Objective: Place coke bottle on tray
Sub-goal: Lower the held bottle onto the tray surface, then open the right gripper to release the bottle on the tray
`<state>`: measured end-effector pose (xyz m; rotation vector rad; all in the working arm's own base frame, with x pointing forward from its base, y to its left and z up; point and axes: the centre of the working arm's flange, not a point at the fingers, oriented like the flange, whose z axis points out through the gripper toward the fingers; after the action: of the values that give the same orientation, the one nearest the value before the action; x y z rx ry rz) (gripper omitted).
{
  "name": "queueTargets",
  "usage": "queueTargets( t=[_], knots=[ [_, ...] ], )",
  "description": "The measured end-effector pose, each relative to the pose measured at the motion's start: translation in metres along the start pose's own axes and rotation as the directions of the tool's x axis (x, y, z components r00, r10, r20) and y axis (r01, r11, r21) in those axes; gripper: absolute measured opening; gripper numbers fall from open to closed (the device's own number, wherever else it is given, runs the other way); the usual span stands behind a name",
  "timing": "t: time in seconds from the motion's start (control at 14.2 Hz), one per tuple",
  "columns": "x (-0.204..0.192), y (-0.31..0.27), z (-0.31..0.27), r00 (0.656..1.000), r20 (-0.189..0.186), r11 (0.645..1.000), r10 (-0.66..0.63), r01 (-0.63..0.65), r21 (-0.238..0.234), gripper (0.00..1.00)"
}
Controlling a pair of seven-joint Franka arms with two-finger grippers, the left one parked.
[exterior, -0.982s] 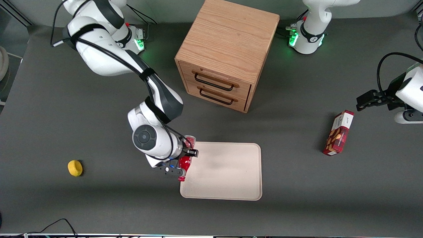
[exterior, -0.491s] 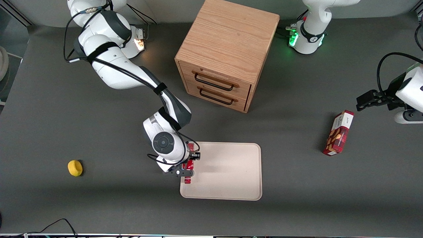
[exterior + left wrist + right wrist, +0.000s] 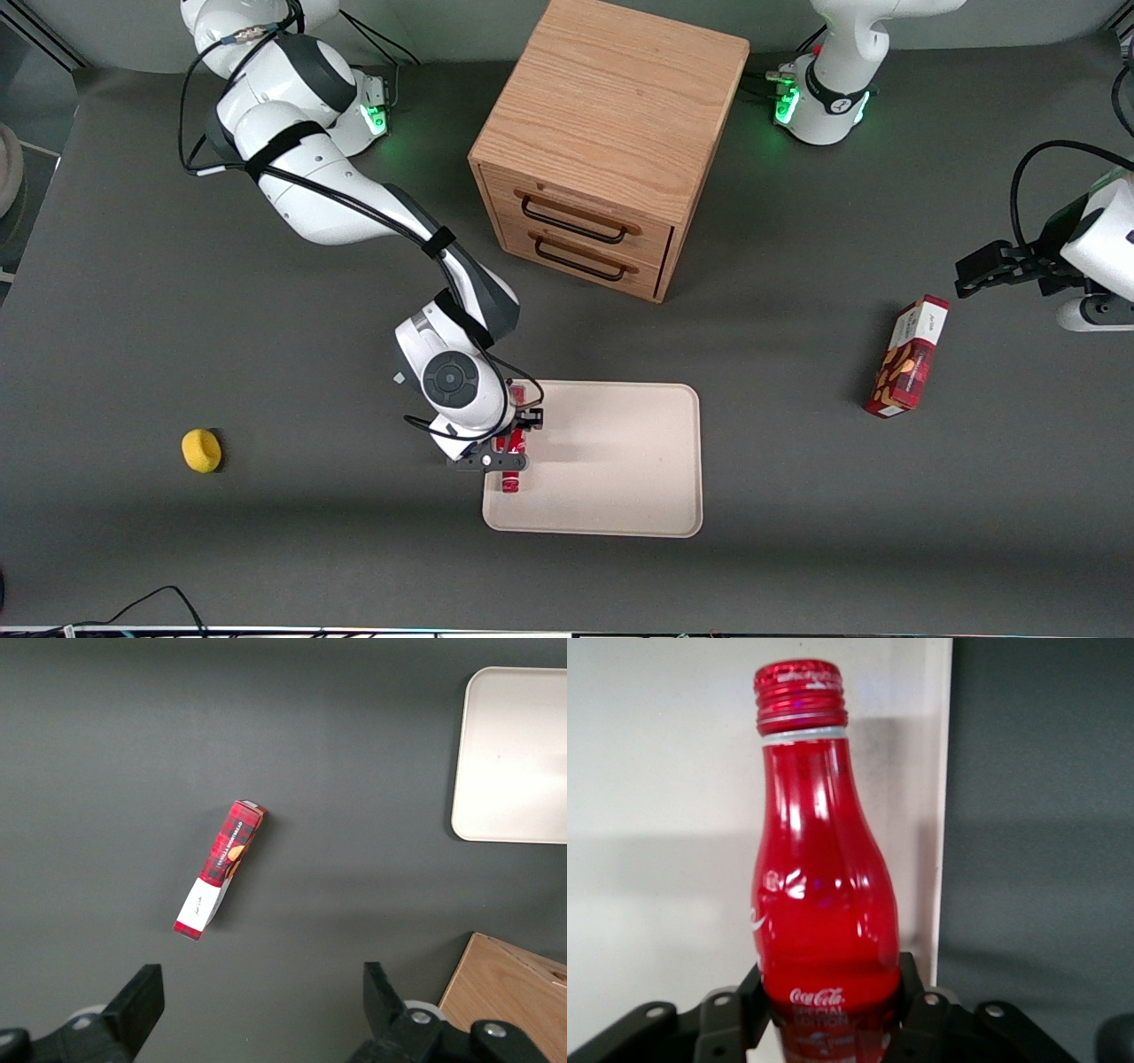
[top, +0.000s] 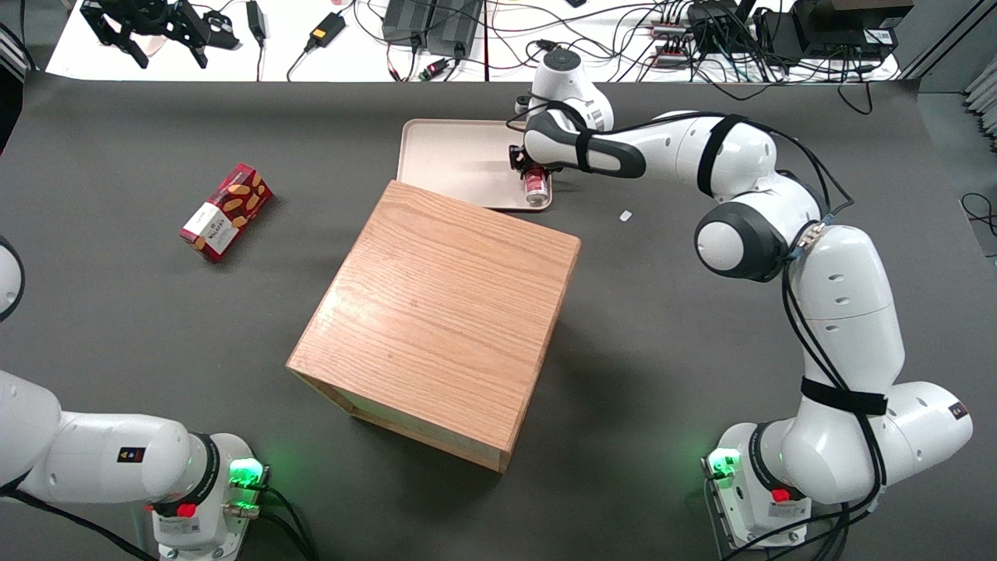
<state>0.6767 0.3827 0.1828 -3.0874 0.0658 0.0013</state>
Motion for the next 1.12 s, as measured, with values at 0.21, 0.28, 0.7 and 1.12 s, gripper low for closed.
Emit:
queueTargets(
  t=[0.21, 0.28, 0.7, 1.12],
  knots=[
    [0.000, 0.000, 0.000, 1.000, -0.002, 1.000, -0.002, 0.002, -0.002, 0.91],
    [0.000, 0.000, 0.000, 1.000, -0.003, 1.000, -0.002, 0.002, -0.002, 1.00],
    [0.000, 0.000, 0.000, 1.000, -0.004, 1.000, -0.003, 0.003, -0.003, 1.00],
    [0.007, -0.004, -0.022, 0.999, -0.041, 1.000, -0.001, 0.002, 0.021, 1.00]
  ],
)
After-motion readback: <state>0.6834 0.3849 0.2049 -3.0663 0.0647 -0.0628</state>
